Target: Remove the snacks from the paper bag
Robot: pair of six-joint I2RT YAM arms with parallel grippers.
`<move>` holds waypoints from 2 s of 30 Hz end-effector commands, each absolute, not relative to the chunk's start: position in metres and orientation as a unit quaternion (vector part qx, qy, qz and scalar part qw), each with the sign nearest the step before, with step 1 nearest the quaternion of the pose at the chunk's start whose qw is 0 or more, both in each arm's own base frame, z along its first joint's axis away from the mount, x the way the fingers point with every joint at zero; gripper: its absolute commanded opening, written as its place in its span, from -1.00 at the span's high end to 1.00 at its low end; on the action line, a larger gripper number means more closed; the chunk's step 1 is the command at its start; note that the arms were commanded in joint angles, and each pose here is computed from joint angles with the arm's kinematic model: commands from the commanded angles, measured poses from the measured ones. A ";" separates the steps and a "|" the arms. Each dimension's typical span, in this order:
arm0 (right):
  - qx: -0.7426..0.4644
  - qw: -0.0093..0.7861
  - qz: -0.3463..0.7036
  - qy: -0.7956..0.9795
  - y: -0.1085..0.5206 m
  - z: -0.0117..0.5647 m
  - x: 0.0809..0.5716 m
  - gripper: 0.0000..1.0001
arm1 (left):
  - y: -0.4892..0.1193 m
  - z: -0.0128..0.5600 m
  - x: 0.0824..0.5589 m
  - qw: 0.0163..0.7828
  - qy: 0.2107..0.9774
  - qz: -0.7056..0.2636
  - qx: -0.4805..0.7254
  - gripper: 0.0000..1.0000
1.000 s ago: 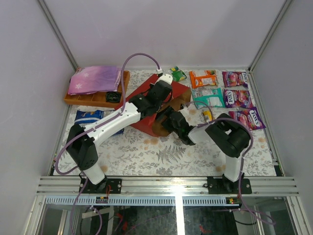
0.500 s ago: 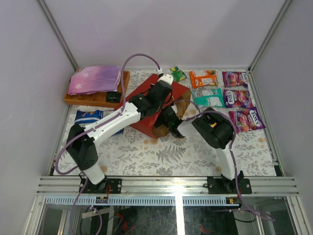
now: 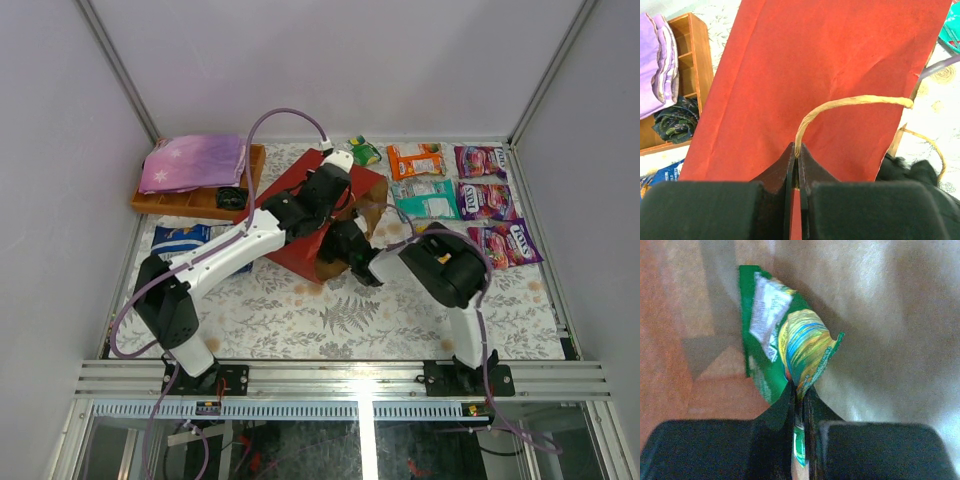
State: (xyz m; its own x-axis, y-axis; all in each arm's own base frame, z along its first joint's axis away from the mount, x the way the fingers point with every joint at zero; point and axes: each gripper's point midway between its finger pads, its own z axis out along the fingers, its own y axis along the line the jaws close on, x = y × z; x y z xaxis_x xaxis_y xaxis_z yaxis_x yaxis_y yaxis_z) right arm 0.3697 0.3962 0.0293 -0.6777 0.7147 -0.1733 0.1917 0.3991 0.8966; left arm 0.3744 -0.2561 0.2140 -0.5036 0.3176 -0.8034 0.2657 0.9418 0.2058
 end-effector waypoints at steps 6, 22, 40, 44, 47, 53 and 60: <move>0.108 0.355 0.442 0.816 0.345 0.158 0.311 1.00 | -0.232 0.262 0.399 0.530 0.841 0.042 0.104 1.00; 0.133 0.546 0.212 0.800 0.115 0.295 0.283 1.00 | -0.235 0.406 0.459 0.625 0.772 -0.100 -0.067 1.00; 0.146 0.697 0.271 0.648 0.083 0.469 0.246 1.00 | -0.152 0.370 0.536 0.646 0.733 -0.114 -0.181 1.00; 0.121 0.660 0.266 0.692 0.104 0.444 0.268 1.00 | -0.140 0.343 0.545 0.646 0.731 -0.100 -0.197 1.00; 0.109 0.618 0.272 0.730 0.124 0.409 0.284 1.00 | -0.118 0.318 0.550 0.641 0.733 -0.072 -0.216 1.00; 0.111 0.577 0.277 0.760 0.140 0.365 0.300 1.00 | -0.066 0.279 0.553 0.624 0.730 -0.055 -0.272 1.00; 0.101 0.546 0.266 0.788 0.154 0.326 0.321 1.00 | -0.023 0.266 0.556 0.617 0.731 -0.037 -0.290 1.00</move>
